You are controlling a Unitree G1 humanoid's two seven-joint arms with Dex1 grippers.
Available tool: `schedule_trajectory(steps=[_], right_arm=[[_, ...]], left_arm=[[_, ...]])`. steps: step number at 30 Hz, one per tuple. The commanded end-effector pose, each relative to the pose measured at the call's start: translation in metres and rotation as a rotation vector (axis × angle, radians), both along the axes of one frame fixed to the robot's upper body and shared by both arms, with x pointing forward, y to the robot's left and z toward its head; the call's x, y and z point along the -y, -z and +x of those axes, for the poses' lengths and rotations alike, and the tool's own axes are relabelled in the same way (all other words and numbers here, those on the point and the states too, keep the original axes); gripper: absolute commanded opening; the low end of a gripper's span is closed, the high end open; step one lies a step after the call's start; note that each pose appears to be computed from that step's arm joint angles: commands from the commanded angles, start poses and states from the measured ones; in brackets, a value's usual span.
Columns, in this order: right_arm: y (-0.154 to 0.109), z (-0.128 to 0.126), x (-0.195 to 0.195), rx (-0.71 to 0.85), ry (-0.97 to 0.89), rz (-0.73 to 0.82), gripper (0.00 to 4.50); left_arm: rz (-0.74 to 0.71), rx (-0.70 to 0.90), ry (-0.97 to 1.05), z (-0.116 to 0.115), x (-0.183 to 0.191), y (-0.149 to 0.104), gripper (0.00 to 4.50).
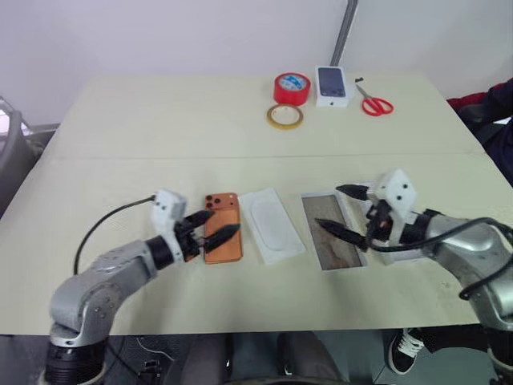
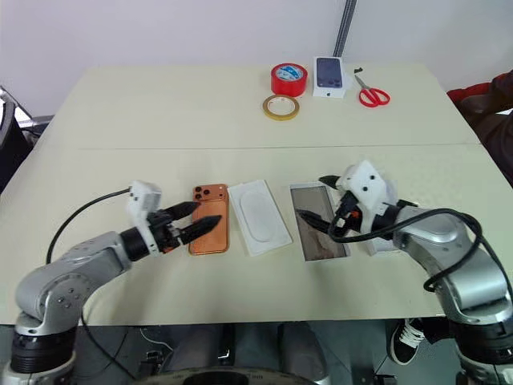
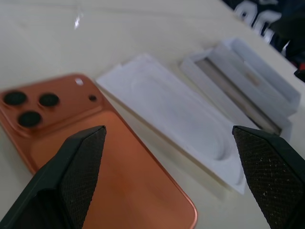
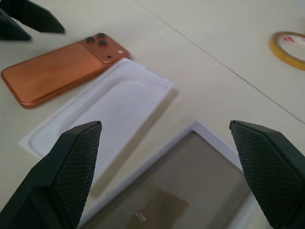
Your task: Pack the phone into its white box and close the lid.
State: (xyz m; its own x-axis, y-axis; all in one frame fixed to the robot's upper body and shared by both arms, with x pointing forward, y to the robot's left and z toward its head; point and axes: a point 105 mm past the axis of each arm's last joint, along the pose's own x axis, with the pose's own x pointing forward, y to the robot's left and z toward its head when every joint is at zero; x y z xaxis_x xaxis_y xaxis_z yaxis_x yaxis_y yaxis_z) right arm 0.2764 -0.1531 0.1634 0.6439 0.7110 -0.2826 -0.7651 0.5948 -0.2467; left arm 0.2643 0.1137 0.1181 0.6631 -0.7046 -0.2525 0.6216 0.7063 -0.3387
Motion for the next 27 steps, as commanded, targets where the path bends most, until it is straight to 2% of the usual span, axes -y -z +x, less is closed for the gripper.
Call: schedule_trajectory(steps=[1,8,13,21,24,25,27], right_arm=[[-0.005,-0.001,-0.004,0.042,-0.017,-0.011,4.49],[0.001,-0.005,0.002,0.031,-0.009,-0.027,4.49],[-0.002,-0.005,0.004,0.043,0.000,-0.027,4.49],[-0.002,-0.005,0.002,0.050,-0.007,-0.029,4.49],[-0.002,-0.006,-0.002,0.047,-0.030,-0.036,4.50],[-0.002,-0.007,-0.003,0.042,-0.038,-0.039,4.50],[0.000,-0.010,-0.005,0.023,-0.061,-0.047,4.50]], left_arm=[[-0.016,-0.075,0.022,-0.006,0.020,-0.003,4.45],[-0.150,-0.214,-0.002,0.002,0.038,-0.011,4.45],[-0.126,-0.338,-0.079,0.015,0.042,0.003,4.45],[-0.090,-0.423,-0.132,0.019,0.053,0.015,4.45],[-0.083,-0.439,-0.159,0.023,0.055,0.017,3.65],[-0.082,-0.440,-0.168,0.024,0.055,0.017,3.24],[-0.073,-0.439,-0.177,0.026,0.054,0.017,2.14]])
